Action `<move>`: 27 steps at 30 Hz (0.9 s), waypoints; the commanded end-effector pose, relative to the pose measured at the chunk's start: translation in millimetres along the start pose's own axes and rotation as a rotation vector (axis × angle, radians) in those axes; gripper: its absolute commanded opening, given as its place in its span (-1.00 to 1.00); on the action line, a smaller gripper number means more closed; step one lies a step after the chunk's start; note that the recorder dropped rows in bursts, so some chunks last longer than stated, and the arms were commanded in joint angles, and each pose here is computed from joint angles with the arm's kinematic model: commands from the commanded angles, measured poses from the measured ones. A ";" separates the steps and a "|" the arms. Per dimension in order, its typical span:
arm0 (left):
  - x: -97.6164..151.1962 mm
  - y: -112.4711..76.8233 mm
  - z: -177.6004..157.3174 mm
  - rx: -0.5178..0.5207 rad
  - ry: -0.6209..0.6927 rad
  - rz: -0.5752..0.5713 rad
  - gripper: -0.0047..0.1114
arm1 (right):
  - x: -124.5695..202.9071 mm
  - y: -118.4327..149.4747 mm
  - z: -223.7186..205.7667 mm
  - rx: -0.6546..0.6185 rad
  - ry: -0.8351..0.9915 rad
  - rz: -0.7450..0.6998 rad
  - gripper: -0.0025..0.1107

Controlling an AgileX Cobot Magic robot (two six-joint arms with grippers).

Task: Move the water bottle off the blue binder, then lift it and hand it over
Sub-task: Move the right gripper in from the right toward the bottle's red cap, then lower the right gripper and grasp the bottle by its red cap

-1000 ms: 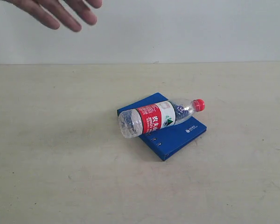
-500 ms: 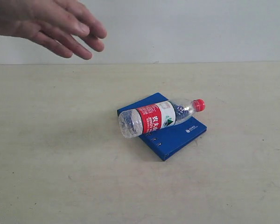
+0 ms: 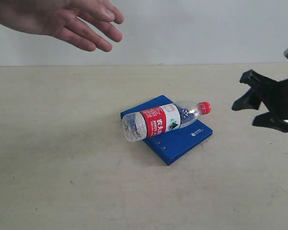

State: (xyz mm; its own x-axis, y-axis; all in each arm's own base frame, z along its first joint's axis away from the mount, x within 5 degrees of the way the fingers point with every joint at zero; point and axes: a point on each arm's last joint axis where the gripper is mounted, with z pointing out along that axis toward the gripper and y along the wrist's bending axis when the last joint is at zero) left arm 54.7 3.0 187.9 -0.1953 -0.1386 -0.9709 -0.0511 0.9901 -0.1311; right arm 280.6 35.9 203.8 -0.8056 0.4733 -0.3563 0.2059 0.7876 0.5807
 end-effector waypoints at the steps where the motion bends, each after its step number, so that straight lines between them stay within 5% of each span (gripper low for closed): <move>1: 0.6 -0.7 0.1 0.012 -0.002 -0.003 -0.80 | -30.5 13.8 34.5 -0.128 0.027 0.086 -0.15; 7: 0.6 -0.7 0.1 0.012 -0.002 -0.003 -0.80 | -71.9 28.7 101.5 -0.369 0.150 0.252 -0.19; 12: 0.6 -0.7 0.1 0.012 -0.002 -0.003 -0.80 | -82.8 19.2 131.0 -0.352 0.162 0.251 -0.13; 15: 0.6 -0.7 0.1 0.012 -0.002 -0.003 -0.80 | -78.6 10.0 140.8 -0.307 0.179 0.231 0.16; 20: 0.6 -0.7 0.1 0.012 -0.002 -0.003 -0.80 | -81.9 22.0 132.7 -0.382 0.197 0.146 0.16; 24: 0.6 -0.7 0.1 0.012 -0.002 -0.003 -0.80 | -95.9 47.9 109.9 -0.489 0.189 -0.124 0.16; 27: 0.6 -0.7 0.1 0.012 -0.002 -0.003 -0.80 | -91.2 57.4 87.6 -0.485 0.362 -0.647 0.16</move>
State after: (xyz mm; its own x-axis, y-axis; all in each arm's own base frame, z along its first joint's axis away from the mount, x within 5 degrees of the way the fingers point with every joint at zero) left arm 54.7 3.0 187.9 -0.1953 -0.1386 -0.9709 -0.0511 0.9901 -0.1311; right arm 428.4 73.5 188.9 -0.9030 0.1389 -0.4066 -0.2609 0.5746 0.7758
